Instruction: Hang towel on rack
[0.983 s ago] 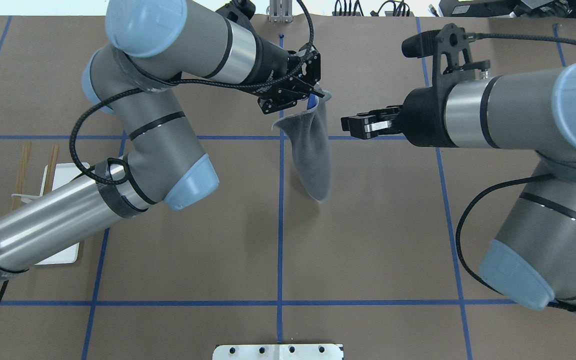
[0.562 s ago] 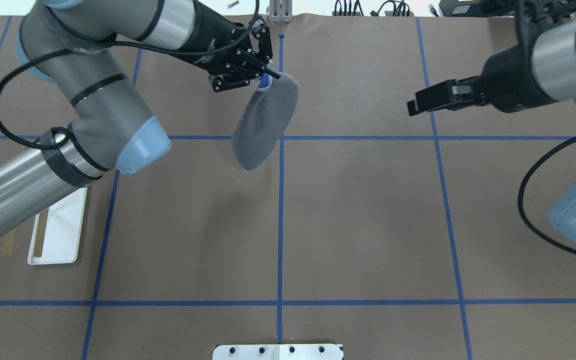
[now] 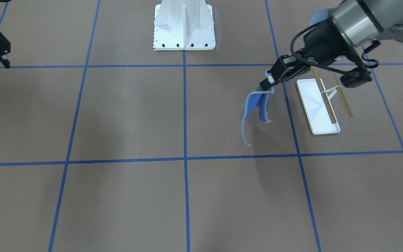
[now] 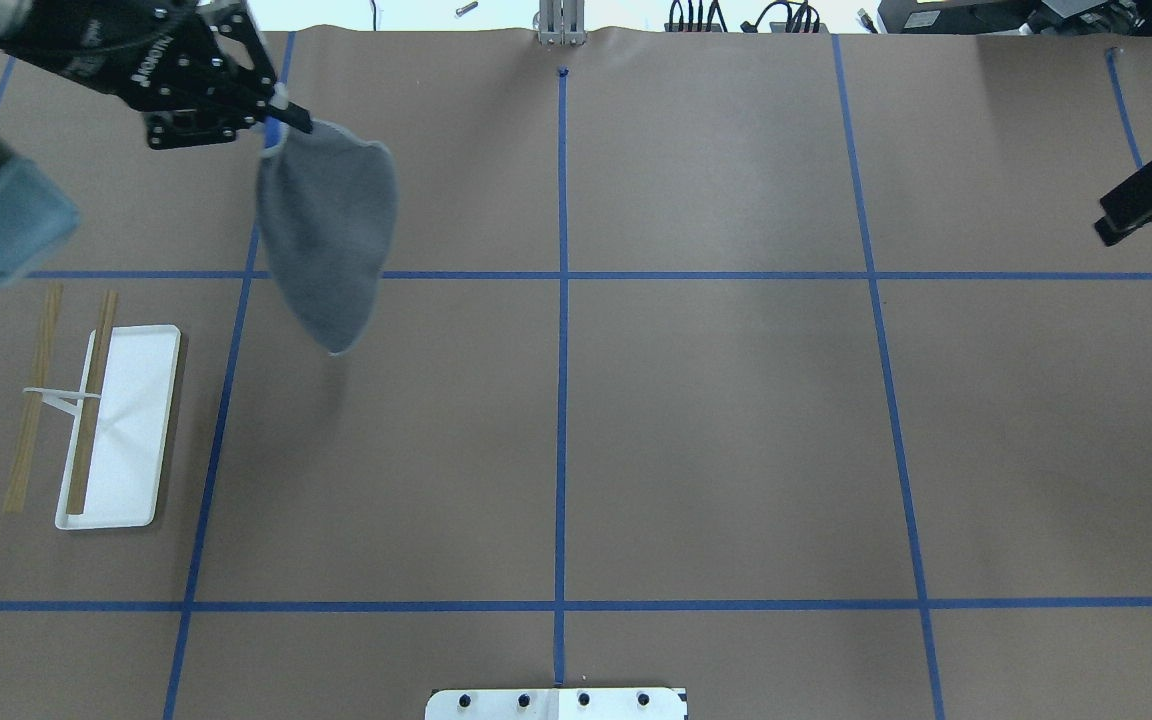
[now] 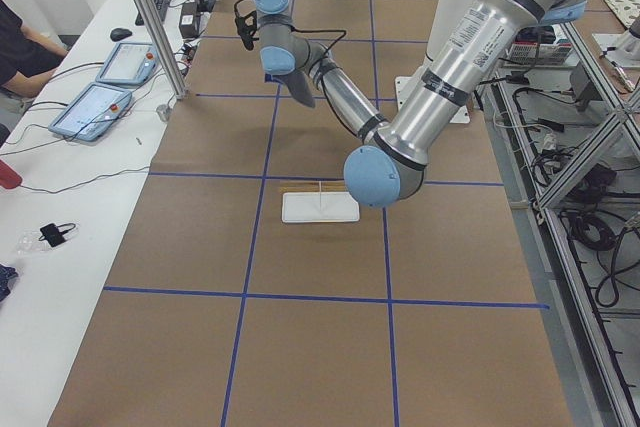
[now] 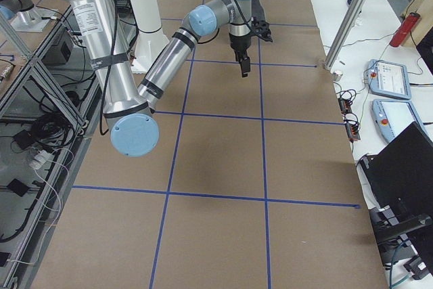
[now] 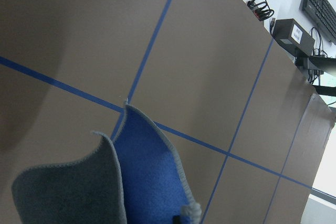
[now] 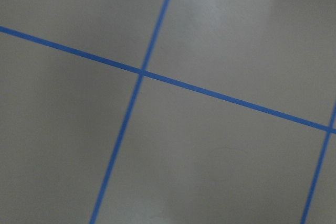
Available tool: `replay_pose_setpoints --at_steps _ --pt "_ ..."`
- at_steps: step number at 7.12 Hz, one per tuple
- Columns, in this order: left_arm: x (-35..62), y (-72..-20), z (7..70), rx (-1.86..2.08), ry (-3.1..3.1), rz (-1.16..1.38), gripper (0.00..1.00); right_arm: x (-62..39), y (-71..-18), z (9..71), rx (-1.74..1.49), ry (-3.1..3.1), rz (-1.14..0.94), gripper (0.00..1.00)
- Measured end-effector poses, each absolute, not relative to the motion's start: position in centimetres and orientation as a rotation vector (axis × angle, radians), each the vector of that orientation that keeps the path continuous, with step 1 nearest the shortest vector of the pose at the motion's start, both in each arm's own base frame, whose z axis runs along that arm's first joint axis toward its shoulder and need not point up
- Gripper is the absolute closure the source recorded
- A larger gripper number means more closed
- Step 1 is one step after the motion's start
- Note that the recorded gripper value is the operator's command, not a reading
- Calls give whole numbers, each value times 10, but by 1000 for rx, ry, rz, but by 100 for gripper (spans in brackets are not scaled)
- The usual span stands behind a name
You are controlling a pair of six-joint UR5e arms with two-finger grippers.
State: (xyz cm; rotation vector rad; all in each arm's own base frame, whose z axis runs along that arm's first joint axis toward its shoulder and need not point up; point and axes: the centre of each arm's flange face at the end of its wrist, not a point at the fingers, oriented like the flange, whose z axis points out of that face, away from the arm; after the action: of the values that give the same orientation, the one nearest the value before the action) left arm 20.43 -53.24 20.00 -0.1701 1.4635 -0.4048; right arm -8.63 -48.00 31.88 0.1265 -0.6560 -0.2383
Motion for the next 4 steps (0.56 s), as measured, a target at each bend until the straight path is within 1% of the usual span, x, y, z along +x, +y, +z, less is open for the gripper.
replay_pose_setpoints --at_steps 2,4 --pt "149 -519 269 -150 1421 -431 100 -47 -514 384 7 -618 -173 0" --pt "131 -494 350 -166 1363 -458 100 -37 -521 422 -59 -600 -144 0"
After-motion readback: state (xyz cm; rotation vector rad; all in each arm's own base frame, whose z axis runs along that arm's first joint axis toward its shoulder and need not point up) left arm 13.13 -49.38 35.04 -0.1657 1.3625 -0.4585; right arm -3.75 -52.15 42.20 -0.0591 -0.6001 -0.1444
